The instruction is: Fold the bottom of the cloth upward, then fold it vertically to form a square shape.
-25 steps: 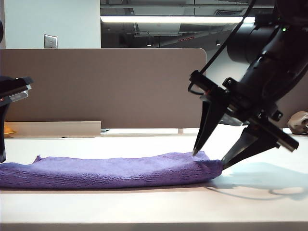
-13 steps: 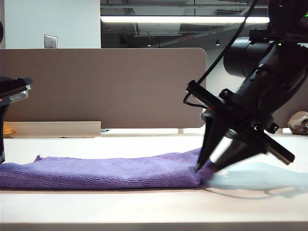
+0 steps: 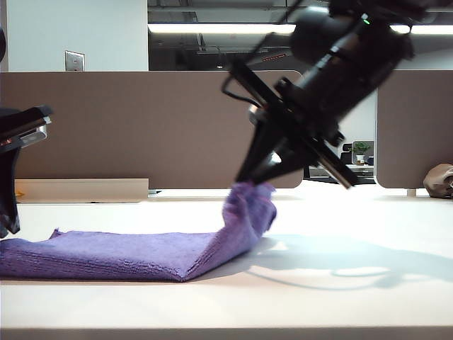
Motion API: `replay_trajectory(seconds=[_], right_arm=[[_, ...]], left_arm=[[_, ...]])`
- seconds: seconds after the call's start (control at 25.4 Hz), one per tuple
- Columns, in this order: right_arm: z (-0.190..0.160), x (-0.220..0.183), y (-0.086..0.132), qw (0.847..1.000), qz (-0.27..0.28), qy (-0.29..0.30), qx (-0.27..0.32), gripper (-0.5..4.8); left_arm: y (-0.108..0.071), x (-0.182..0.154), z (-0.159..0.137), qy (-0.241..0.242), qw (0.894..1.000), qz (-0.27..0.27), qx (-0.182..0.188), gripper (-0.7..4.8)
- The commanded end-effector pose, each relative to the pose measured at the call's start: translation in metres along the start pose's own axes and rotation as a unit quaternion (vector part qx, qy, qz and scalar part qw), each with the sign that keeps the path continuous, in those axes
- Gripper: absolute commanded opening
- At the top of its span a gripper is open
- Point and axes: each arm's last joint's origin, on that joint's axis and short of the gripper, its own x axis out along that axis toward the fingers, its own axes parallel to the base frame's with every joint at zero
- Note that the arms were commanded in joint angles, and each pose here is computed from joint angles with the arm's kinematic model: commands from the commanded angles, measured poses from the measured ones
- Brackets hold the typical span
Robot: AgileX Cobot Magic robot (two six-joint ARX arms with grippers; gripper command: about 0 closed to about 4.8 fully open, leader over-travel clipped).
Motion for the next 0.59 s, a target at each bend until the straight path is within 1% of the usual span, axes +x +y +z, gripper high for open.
replay_trajectory(seconds=[0.04,0.16,0.2,0.28,0.39,0.43,0.47,0.51,0.55,0.59], right_arm=[[0.002,0.001,0.015,1.000,0.002,-0.010,-0.026,-0.02],[0.003,0.004,0.024,0.999,0.008,-0.012,-0.036,-0.02],[0.003,0.008,0.028,0.999,0.010,-0.006,-0.041,-0.02],[0.004,0.015,0.032,0.999,0.013,0.003,-0.045,-0.02],[0.004,0.027,0.038,0.998,0.019,0.016,-0.053,-0.02],[0.005,0.034,0.043,0.998,0.024,0.019,-0.056,-0.02],[0.007,0.039,0.048,0.998,0.029,0.020,-0.059,-0.02],[0.008,0.043,0.054,0.997,0.036,0.019,-0.066,-0.02],[0.011,0.047,0.061,0.996,0.042,0.018,-0.074,-0.02],[0.012,0.050,0.065,0.996,0.043,0.019,-0.078,-0.02]], left_arm=[[-0.001,-0.001,0.001,-0.004,1.000,-0.015,-0.002,0.58],[-0.003,-0.003,0.002,-0.009,0.999,-0.036,-0.005,0.57],[-0.006,-0.009,0.003,-0.025,0.998,-0.052,-0.002,0.57],[-0.008,-0.016,0.004,-0.048,0.997,-0.055,-0.002,0.57],[-0.012,-0.034,0.003,-0.093,0.995,-0.046,0.011,0.57],[-0.014,-0.045,0.002,-0.123,0.992,-0.033,0.018,0.49],[-0.016,-0.055,-0.001,-0.147,0.988,-0.025,0.023,0.25],[-0.017,-0.062,-0.003,-0.162,0.986,-0.022,0.026,-0.01],[-0.019,-0.070,-0.007,-0.184,0.982,-0.018,0.030,-0.06],[-0.019,-0.074,-0.008,-0.193,0.980,-0.020,0.032,-0.06]])
